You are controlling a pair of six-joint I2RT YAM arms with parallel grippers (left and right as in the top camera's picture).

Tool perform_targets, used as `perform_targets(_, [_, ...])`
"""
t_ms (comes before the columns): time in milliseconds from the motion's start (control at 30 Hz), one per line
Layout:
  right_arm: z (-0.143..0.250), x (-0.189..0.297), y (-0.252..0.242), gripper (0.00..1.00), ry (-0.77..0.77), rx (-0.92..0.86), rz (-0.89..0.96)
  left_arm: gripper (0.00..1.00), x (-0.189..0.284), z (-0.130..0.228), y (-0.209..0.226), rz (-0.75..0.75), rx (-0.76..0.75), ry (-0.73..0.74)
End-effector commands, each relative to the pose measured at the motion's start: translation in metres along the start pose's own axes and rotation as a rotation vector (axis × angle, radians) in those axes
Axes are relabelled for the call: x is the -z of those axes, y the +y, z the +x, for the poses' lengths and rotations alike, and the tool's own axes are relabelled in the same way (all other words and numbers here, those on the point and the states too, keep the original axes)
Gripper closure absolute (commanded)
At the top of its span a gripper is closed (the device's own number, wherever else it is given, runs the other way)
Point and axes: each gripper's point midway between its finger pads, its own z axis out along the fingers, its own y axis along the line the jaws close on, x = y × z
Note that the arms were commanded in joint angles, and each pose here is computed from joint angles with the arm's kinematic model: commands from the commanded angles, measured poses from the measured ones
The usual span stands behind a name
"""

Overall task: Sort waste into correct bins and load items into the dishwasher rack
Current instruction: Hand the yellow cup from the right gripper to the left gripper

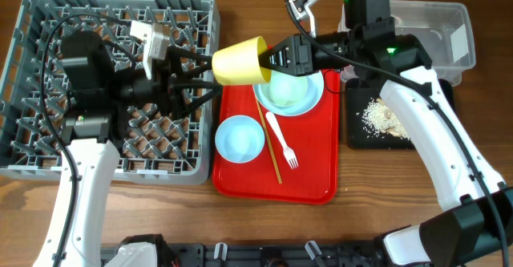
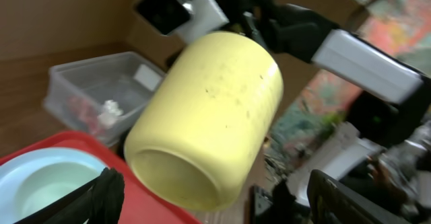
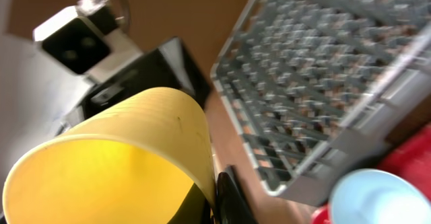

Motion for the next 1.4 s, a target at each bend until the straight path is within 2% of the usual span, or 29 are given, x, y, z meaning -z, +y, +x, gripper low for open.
perform_targets(0, [0.008, 0.003, 0.027, 0.96, 0.060, 0.020, -0.167, 0.12, 0.003, 0.000, -0.019, 0.109, -0.014, 0.021])
perform_targets(467, [0.011, 0.001, 0.031, 0.96, 0.076, -0.004, -0.183, 0.06, 0.003, -0.003, -0.020, 0.108, -0.034, 0.020])
perform_targets(1367, [0.026, -0.027, 0.020, 0.96, 0.107, -0.068, -0.105, 0.07, 0.003, -0.003, -0.020, 0.108, -0.024, 0.020])
